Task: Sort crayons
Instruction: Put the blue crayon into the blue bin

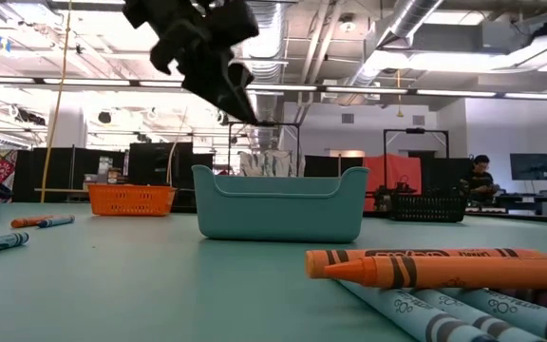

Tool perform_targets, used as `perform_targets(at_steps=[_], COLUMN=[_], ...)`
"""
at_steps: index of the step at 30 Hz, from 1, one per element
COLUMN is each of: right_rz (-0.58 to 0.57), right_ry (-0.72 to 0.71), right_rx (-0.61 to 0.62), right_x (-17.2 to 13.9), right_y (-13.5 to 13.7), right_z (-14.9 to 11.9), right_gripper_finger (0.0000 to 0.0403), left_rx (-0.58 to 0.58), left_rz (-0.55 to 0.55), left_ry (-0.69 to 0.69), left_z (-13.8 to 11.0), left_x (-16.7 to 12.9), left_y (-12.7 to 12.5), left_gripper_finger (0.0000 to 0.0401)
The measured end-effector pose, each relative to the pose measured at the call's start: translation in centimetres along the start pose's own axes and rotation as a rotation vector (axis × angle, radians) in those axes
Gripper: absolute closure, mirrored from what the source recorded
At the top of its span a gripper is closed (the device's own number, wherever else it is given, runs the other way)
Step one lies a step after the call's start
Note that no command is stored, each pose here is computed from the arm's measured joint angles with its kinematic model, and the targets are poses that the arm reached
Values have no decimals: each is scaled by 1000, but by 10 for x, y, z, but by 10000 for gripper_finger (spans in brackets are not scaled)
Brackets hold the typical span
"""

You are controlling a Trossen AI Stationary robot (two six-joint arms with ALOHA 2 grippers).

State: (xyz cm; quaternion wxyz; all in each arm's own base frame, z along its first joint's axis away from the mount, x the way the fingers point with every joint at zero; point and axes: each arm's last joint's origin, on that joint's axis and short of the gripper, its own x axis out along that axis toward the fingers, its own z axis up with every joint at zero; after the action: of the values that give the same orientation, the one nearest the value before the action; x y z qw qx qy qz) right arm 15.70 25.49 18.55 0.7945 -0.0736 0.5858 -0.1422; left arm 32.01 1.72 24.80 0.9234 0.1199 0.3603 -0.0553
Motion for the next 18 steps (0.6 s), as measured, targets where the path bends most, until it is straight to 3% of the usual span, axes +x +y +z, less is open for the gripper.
perform_targets(at_steps=[9,18], right_rz=[84,94], right_ry=[28,30], right_rx=[91,97], right_x=[13,24], right_y=[30,37], right_z=[-15,-11], right_gripper_finger=[262,290], left_rx=[104,146], left_rz=[-37,-42], left_ry=[-192,-295], left_z=[20,32], left_x=[4,0], left_y=[-49,-64], left_gripper_finger=[248,248])
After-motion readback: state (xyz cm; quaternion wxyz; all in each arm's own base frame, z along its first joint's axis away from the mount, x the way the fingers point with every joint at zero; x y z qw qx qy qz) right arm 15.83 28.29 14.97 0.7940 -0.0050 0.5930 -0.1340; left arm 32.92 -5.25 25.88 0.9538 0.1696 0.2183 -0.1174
